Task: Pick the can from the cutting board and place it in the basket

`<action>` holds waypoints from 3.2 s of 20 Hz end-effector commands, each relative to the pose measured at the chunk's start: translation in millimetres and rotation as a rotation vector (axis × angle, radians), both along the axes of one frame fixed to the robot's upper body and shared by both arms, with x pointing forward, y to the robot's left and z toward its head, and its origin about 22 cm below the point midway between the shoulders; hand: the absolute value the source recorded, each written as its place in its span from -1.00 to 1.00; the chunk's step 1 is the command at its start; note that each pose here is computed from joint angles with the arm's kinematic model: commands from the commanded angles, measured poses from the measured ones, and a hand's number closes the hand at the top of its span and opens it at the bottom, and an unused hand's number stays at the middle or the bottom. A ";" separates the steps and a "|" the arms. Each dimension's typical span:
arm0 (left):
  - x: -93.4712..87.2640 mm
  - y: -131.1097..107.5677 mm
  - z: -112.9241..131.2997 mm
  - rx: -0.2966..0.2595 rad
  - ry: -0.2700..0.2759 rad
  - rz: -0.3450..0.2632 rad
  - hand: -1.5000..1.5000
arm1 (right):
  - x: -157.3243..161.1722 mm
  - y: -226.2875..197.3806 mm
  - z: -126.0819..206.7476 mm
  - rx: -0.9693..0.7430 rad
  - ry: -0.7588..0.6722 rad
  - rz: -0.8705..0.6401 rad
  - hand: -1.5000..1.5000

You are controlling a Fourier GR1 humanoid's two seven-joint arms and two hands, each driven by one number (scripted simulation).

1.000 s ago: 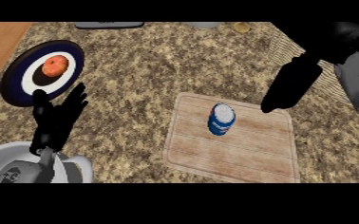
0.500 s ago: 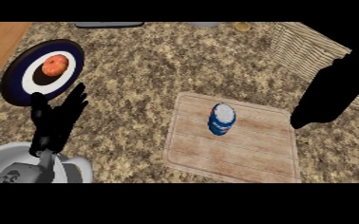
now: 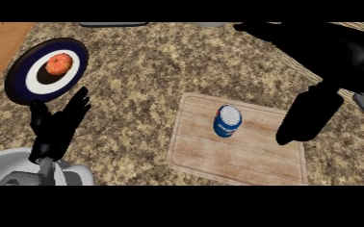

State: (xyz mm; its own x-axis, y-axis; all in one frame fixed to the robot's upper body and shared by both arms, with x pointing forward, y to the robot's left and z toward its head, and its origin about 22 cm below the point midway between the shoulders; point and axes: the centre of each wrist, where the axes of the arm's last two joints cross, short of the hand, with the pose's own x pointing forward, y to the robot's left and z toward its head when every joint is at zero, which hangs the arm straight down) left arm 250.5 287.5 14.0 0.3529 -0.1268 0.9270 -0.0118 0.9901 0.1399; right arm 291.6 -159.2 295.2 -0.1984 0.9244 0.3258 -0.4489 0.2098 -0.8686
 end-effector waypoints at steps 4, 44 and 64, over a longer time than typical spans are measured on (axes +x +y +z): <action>-37.6 -3.4 -53.6 -0.005 0.191 0.045 0.00 | -1.9 12.5 -35.4 -0.060 0.017 -0.079 -1.00; -41.6 8.1 -46.5 0.006 0.187 0.040 0.00 | -2.4 40.6 -181.4 -0.179 0.111 -0.118 -1.00; -41.4 0.4 -53.2 0.001 0.177 0.055 0.00 | 6.2 45.4 -204.6 -0.234 0.012 -0.030 1.00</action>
State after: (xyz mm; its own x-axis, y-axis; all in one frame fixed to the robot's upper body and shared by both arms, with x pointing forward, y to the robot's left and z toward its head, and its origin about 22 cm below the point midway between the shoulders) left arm 242.5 286.6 11.9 0.3558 -0.1383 0.9243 -0.0051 0.9887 0.1499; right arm 294.1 -122.4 88.2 -0.1169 0.9820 0.1483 -0.4949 0.0719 -0.8660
